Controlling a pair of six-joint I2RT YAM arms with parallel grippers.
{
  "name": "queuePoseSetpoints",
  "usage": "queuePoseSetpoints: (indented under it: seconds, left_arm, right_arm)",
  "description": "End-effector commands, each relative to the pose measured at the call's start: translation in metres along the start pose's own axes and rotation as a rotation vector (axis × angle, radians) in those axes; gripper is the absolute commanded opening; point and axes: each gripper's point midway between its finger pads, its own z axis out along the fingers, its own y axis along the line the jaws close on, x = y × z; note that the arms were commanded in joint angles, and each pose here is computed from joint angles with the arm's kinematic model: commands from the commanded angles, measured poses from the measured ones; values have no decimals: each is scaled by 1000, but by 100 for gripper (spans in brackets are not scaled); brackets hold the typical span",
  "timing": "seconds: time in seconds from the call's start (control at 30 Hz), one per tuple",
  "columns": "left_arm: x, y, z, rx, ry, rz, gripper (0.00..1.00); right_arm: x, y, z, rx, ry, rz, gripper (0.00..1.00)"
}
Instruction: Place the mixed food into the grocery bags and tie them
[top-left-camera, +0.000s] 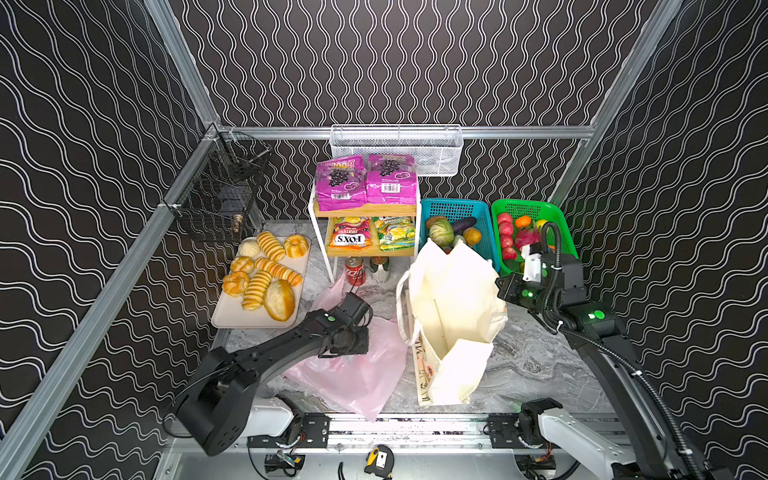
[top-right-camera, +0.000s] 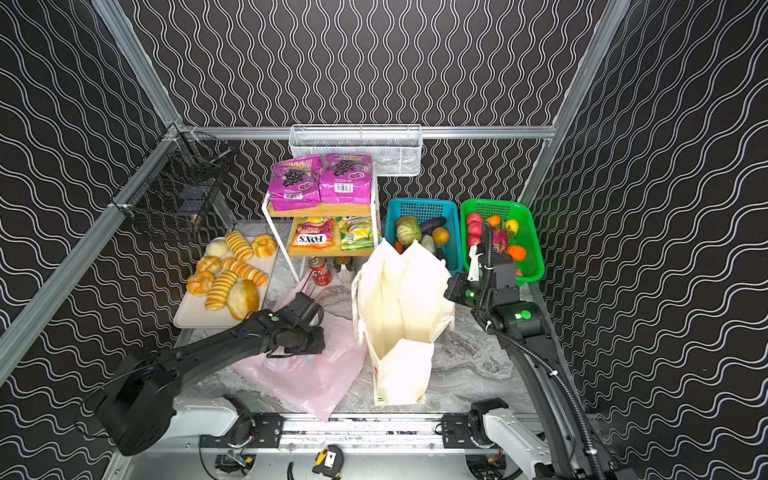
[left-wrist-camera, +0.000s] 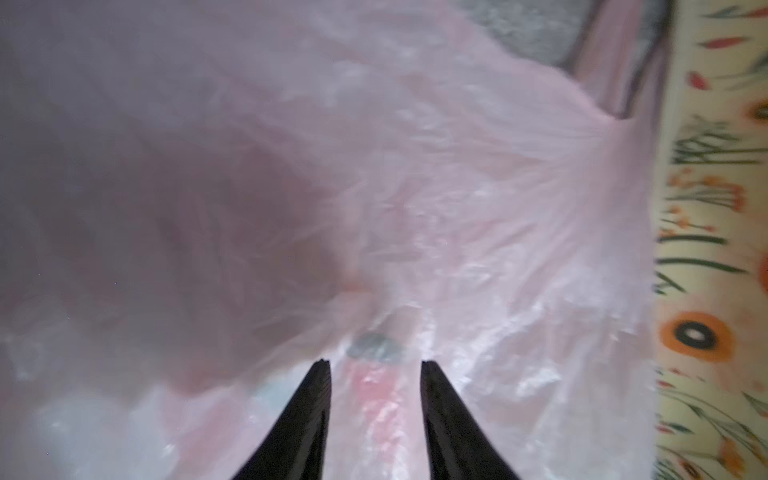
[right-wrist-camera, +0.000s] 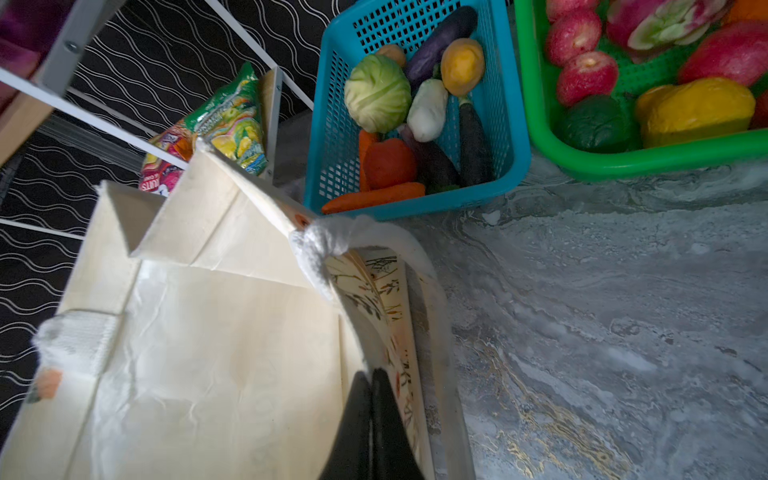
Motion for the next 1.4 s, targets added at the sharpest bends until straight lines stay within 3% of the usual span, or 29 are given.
queuePoseSetpoints:
  seconds: [0.0, 0.17, 0.37, 0.47, 0.6, 0.73, 0.83, 1.07, 1.2, 1.37]
  left_arm:
    - [-5, 20, 10, -101, -56, -68, 40]
    - [14, 58, 29, -248, -21, -125, 33]
    - [16, 90, 15, -339, -84, -208, 29]
    - [12, 108, -2, -408, -129, -248, 29]
    - [-1, 116, -19, -411, -190, -258, 32]
    - [-30, 75, -35, -221, -240, -143, 47]
    - [-52, 29, -64, -10, -308, -60, 59]
    - [-104, -103, -182, 601, -501, 104, 85]
    - [-110, -163, -201, 697, -415, 254, 89]
    - [-107, -213, -191, 703, -325, 389, 89]
  right_arm:
    - [-14, -6, -15, 56, -73, -11, 0]
    - [-18, -16, -36, 104, -151, -27, 0]
    - [-16, -13, -49, 73, -186, -33, 0]
    - [-9, -3, -40, -1, -160, -50, 0]
    - [4, -11, -17, 20, -80, -6, 0]
    - [4, 2, -7, -54, -56, 3, 0]
    - [-1, 2, -6, -42, -65, 10, 1]
    - [1, -8, -5, 36, -14, -8, 14]
    - [4, -11, -6, 63, 10, -8, 18]
    - [9, -9, -10, 44, 22, -6, 21]
